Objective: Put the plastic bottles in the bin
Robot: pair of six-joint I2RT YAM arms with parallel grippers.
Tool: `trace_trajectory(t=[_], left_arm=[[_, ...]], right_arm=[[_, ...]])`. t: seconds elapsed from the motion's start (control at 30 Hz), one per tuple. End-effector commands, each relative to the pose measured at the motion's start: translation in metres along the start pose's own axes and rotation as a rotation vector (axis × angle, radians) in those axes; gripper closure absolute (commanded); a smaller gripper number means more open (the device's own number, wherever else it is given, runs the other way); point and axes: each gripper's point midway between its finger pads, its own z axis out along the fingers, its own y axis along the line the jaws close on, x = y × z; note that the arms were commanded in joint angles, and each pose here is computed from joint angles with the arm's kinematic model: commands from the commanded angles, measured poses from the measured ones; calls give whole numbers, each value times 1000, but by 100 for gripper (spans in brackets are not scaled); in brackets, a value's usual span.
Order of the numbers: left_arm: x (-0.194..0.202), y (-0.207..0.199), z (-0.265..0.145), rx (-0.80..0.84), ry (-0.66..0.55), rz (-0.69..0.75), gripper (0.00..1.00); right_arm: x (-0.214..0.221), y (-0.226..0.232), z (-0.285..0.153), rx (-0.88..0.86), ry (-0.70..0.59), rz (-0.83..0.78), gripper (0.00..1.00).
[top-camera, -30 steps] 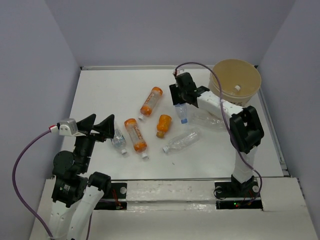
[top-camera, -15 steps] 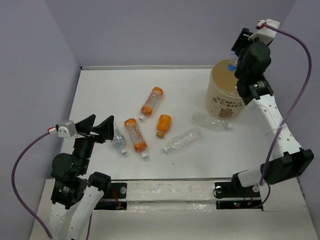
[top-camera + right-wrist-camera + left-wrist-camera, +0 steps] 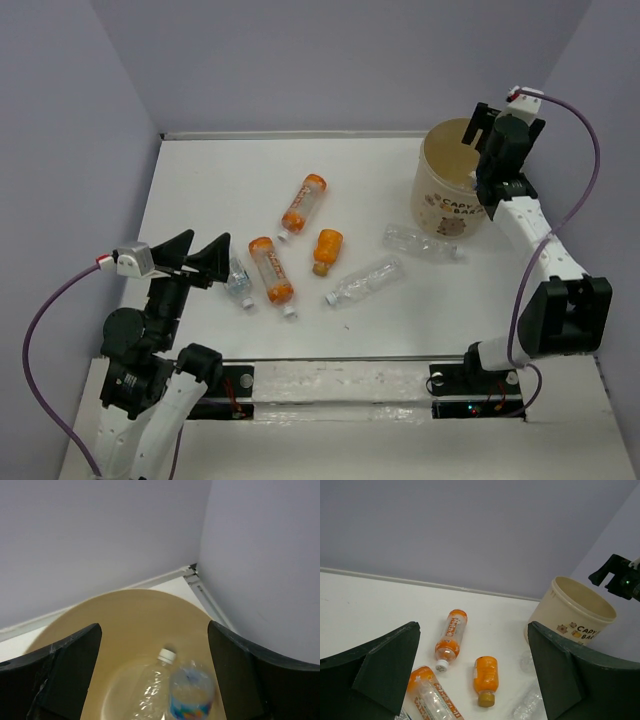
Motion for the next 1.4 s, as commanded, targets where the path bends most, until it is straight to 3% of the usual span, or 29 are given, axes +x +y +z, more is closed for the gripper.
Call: trace_trajectory(t=[0.0,0.17,0.43,0.53,0.8,1.0,1.27,1.37], left_arm=[[-6,-5,3,23,-23,8,1],[-4,-4,6,19,-17,10,1],[1,-1,10,4,2,13,1],[0,-2,10,7,-2,14,1],[1,-1,9,6,1,14,1],[1,-1,8,7,1,14,1],[0,-2,8,9,-3,15,1],[-2,-2,6,13,-9,14,1]], right_arm=[[-94,40,-62,-194,-193,163,8],[-65,135,-144,-431,-101,126,8],[115,255,-261,-736,382,213,8],[150,279,-279,-773,512,242,7],[227,313,-284,-734,714,258,5],[271,306,-273,-617,746,239,4],[277,317,-255,-576,684,196,23],[275,318,-248,-561,654,177,43]])
